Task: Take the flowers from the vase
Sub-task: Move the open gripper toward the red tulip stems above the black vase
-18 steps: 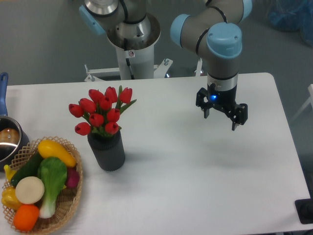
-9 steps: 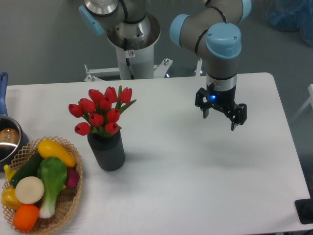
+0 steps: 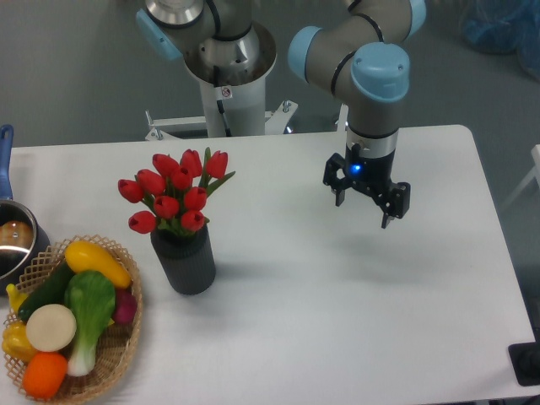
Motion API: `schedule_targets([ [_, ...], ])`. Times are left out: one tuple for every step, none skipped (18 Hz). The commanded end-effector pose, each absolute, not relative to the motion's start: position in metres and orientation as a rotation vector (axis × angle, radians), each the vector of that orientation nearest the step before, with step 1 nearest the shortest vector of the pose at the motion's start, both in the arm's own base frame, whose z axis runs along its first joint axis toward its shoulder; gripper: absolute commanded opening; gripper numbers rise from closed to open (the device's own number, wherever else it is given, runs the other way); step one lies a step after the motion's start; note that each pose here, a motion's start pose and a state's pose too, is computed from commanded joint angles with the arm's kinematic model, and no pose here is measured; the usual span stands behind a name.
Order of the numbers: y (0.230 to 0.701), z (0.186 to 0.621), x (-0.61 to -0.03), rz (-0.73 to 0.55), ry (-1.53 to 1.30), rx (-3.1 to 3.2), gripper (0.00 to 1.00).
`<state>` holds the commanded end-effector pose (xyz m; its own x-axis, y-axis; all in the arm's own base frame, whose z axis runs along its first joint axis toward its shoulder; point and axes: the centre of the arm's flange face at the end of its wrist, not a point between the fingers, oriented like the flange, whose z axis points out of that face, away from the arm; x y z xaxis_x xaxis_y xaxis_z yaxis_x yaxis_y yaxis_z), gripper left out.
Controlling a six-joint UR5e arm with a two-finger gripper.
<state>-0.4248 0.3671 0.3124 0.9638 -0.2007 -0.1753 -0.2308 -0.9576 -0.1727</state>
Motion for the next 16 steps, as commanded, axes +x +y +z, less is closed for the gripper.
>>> schedule_targets([
  [0.368,0.310,-0.422,0.215,0.327,-2.912,1.00],
  [0.371,0.308,-0.418,0.182,0.328,-2.878,1.00],
  [0.376,0.308,-0.414,0.143,0.330,-2.820,1.00],
  [0.381,0.308,-0.410,0.097,0.330,-2.752,1.00],
  [0.384,0.308,-0.407,0.057,0.328,-2.687,1.00],
  [0.388,0.311,-0.405,0.029,0.327,-2.629,1.00],
  [0.390,0.313,-0.403,0.011,0.328,-2.593,1.00],
  [0.391,0.314,-0.400,0.000,0.330,-2.576,1.00],
  [0.391,0.314,-0.397,-0.002,0.332,-2.571,1.00],
  [0.390,0.314,-0.393,-0.012,0.331,-2.559,1.00],
  [0.393,0.313,-0.388,-0.035,0.335,-2.530,1.00],
  [0.395,0.316,-0.384,-0.053,0.335,-2.491,1.00],
  [0.397,0.318,-0.377,-0.071,0.338,-2.454,1.00],
  [0.398,0.320,-0.374,-0.090,0.335,-2.420,1.00],
  [0.400,0.323,-0.372,-0.096,0.338,-2.398,1.00],
  [0.400,0.326,-0.370,-0.095,0.342,-2.384,1.00],
])
